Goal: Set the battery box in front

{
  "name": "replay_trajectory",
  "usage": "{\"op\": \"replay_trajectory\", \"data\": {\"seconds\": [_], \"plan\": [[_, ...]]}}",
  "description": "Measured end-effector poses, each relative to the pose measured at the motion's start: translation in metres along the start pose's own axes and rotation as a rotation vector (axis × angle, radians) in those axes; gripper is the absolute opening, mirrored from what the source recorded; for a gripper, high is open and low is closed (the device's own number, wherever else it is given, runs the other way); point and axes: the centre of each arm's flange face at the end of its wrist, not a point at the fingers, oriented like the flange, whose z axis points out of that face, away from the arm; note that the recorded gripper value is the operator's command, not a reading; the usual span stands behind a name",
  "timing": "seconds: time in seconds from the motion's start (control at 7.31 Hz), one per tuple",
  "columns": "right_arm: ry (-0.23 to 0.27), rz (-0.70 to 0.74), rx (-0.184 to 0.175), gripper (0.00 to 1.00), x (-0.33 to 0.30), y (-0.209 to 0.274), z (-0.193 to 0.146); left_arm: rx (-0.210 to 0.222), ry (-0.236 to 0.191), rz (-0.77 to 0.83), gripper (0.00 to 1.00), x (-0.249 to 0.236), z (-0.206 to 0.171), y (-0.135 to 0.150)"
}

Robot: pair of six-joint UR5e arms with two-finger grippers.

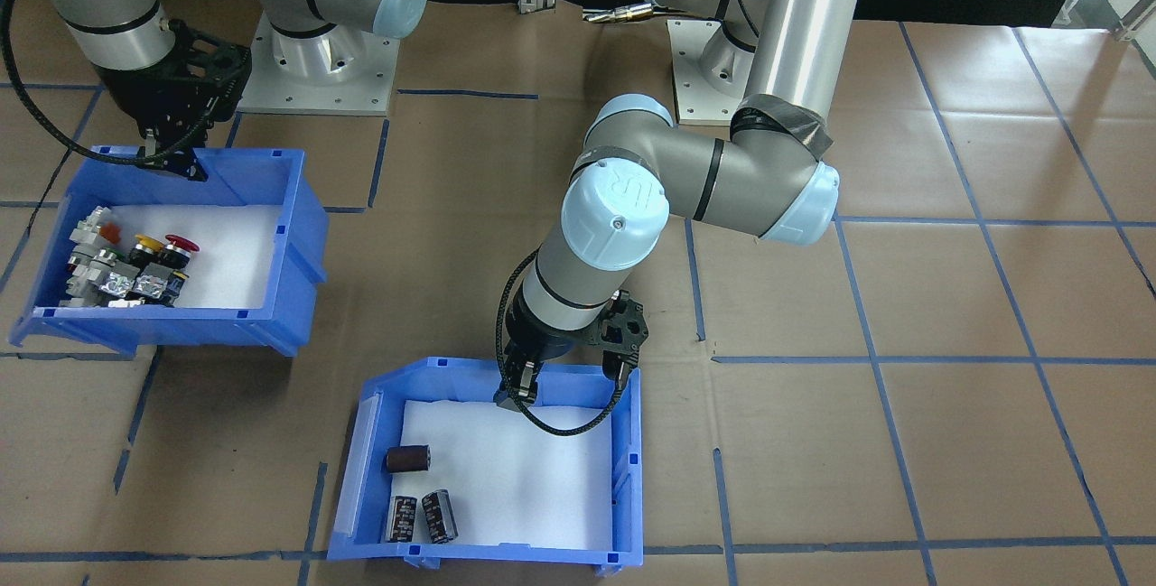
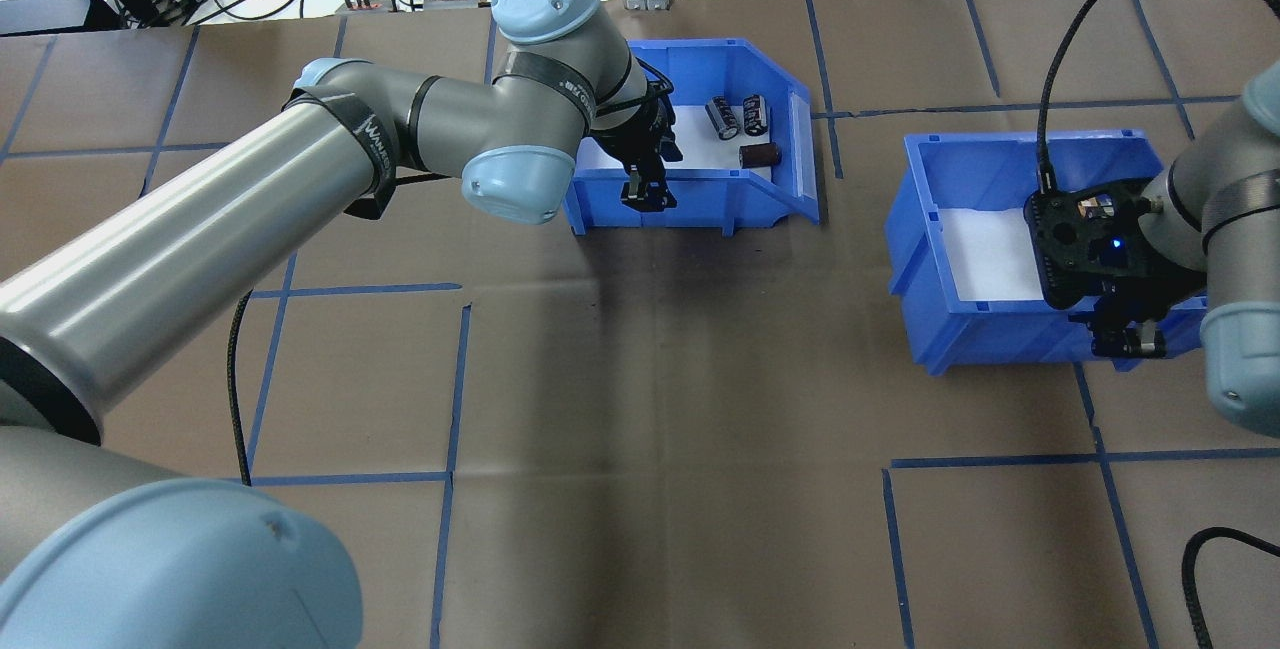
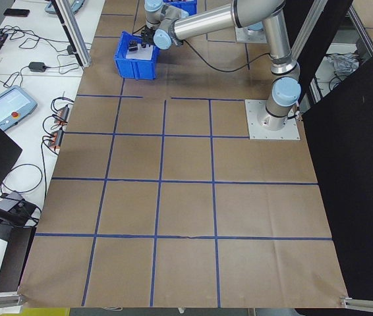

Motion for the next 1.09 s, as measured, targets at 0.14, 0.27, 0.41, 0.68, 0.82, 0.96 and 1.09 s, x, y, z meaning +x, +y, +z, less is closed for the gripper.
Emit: {"op": "replay_trajectory", "data": {"seconds": [0.14, 0.27, 0.41, 0.68, 0.82, 0.96, 1.09], "plan": [[-0.001, 0.002, 0.002, 0.04, -0.003, -0.003, 0.001, 0.005, 0.004, -0.003, 0.8, -0.003, -0.012, 0.001], [-0.002, 0.017, 0.007, 0.04, -0.009, -0.011, 0.002, 0.009, -0.003, -0.011, 0.8, -0.007, -0.032, 0.0], [0.002, 0.035, 0.015, 0.04, -0.018, -0.027, 0.002, 0.013, -0.022, -0.018, 0.81, -0.014, -0.062, -0.005], [0.005, 0.059, 0.032, 0.04, -0.037, -0.078, 0.002, 0.052, -0.065, 0.062, 0.95, -0.033, -0.122, -0.024], [0.004, 0.059, 0.035, 0.04, -0.048, -0.107, 0.002, 0.108, -0.097, 0.176, 0.95, -0.047, -0.15, -0.037], [0.0, 0.054, 0.036, 0.04, -0.061, -0.134, 0.003, 0.153, -0.13, 0.304, 0.99, -0.066, -0.177, -0.052], [-0.005, 0.044, 0.036, 0.04, -0.075, -0.155, 0.006, 0.174, -0.152, 0.432, 0.99, -0.09, -0.206, -0.067]]}}
